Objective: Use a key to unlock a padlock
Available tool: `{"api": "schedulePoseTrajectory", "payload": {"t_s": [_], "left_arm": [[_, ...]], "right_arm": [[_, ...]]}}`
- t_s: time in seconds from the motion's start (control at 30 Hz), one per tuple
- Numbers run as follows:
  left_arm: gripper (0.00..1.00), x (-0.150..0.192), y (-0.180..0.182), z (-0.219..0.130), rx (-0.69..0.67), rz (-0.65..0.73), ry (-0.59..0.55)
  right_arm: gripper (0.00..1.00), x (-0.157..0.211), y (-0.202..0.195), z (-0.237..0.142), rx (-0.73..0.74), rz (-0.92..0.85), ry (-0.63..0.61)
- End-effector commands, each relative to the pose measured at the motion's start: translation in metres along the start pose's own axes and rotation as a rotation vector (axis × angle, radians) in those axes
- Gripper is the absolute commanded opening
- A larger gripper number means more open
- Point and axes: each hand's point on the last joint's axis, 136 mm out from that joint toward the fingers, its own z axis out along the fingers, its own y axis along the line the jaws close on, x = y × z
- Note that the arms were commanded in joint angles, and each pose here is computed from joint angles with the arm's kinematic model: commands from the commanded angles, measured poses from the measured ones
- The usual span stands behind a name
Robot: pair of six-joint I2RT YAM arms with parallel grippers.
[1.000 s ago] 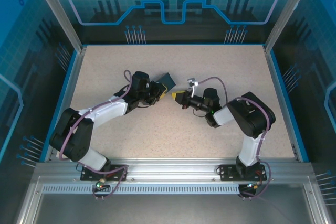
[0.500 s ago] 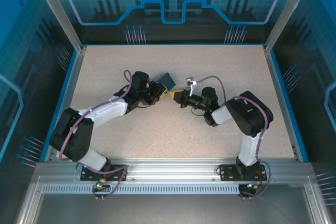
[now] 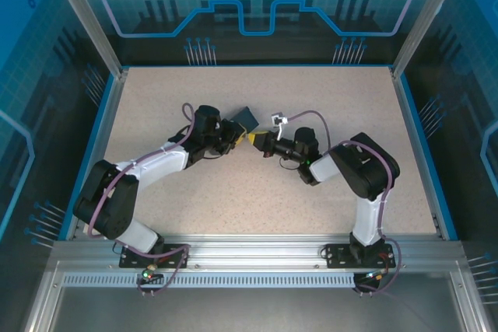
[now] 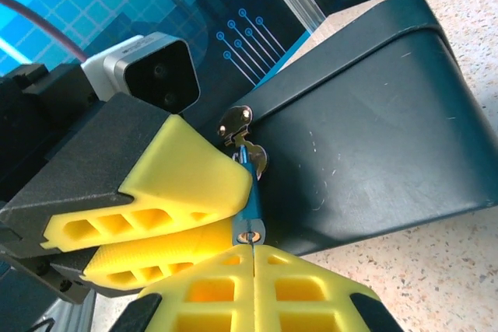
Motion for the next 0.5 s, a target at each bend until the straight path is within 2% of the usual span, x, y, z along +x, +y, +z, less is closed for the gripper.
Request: {"api": "schedulePoseTrajectory", "payload": {"t_s": [0.0,0.17,0.47], "left_arm": [[0.10,0.014,-0.013,0.001,0.053,0.036,0.062],[0.10,0.015,-0.010,0.001,0.053,0.044,0.062],[0.10,0.016,-0.007,0.002,0.057,0.043,0.069]], "right_arm": [[0.00,-0.009,0.019,0.016,-0.070,0.019,-0.028],[0.00,-0.001,0.014,0.022,-0.069,0.153,-0.002],[0.00,0.001,0.006,0.025,-0.091,0.398,-0.031]]}}
